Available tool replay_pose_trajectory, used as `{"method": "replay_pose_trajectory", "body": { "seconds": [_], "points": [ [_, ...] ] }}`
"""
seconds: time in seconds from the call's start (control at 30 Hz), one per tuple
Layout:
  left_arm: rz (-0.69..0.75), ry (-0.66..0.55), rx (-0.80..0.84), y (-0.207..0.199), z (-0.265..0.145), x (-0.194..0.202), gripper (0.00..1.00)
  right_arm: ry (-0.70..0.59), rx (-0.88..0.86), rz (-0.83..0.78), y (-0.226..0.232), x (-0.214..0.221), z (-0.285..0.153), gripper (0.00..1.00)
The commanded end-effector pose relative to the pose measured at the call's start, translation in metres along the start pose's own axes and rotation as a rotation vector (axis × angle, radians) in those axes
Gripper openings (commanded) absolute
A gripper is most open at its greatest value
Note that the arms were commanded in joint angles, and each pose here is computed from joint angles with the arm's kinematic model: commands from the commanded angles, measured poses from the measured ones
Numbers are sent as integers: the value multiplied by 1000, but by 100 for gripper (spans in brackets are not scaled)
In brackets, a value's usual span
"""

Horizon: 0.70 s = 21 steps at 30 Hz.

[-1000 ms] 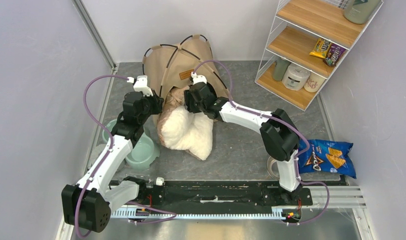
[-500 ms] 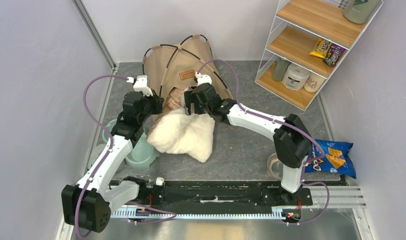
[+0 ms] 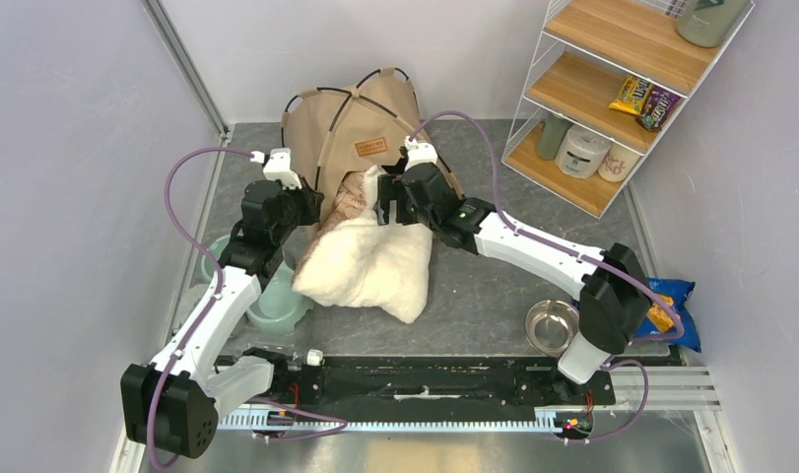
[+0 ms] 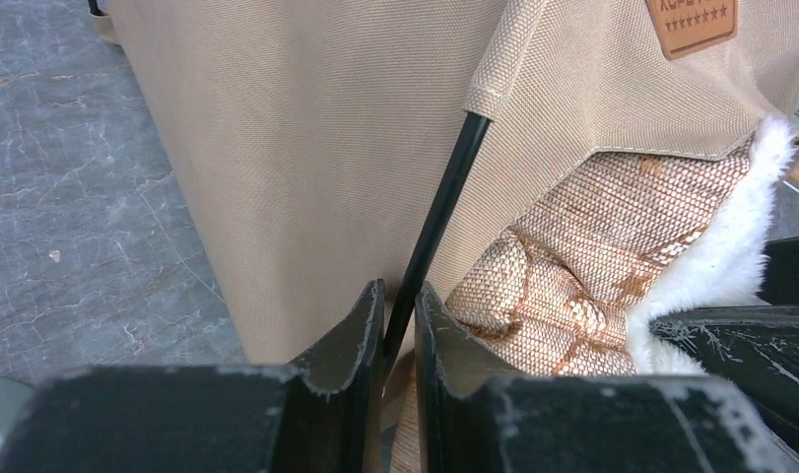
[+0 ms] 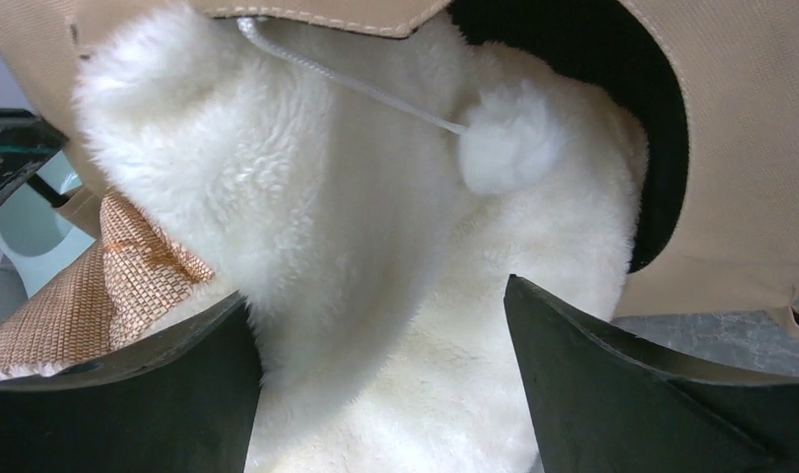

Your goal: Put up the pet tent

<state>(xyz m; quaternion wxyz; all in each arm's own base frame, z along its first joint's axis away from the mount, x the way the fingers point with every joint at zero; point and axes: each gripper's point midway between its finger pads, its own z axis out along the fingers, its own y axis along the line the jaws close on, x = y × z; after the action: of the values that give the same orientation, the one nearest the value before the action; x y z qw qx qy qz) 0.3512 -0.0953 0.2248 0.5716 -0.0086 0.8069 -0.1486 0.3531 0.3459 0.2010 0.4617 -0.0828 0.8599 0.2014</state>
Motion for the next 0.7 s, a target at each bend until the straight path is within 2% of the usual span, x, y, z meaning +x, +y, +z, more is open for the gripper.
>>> {"method": "replay_pose_trajectory", "body": {
  "seconds": [0.0,0.07,0.13,0.2,0.3,0.4,0.5,0.6,0.67],
  "points": [
    [-21,-48,30,-9,-1,-21,2,-94,-132,-39,21,-15,-1,85],
    [-23,-47,34,-10,-2,-22,2,-121,-167,-65,30,-17,13,67],
    [-21,-49,34,-10,-3,-22,2,-137,-165,-75,34,-21,28,39],
    [-18,-54,36,-10,-4,-24,2,-132,-144,-76,34,-18,45,28],
    [-15,-58,49,-13,-5,-26,2,-38,-90,-37,27,2,71,22],
    [-10,-56,73,-17,-4,-26,2,56,-45,-24,21,29,91,23],
    [-13,-55,85,-19,-3,-25,2,94,-12,-24,15,40,96,32],
    [-13,-56,77,-17,-3,-24,2,51,-24,-10,16,23,75,53],
    [-16,-59,73,-17,-2,-25,2,12,-40,3,16,8,54,71]
  ]
}}
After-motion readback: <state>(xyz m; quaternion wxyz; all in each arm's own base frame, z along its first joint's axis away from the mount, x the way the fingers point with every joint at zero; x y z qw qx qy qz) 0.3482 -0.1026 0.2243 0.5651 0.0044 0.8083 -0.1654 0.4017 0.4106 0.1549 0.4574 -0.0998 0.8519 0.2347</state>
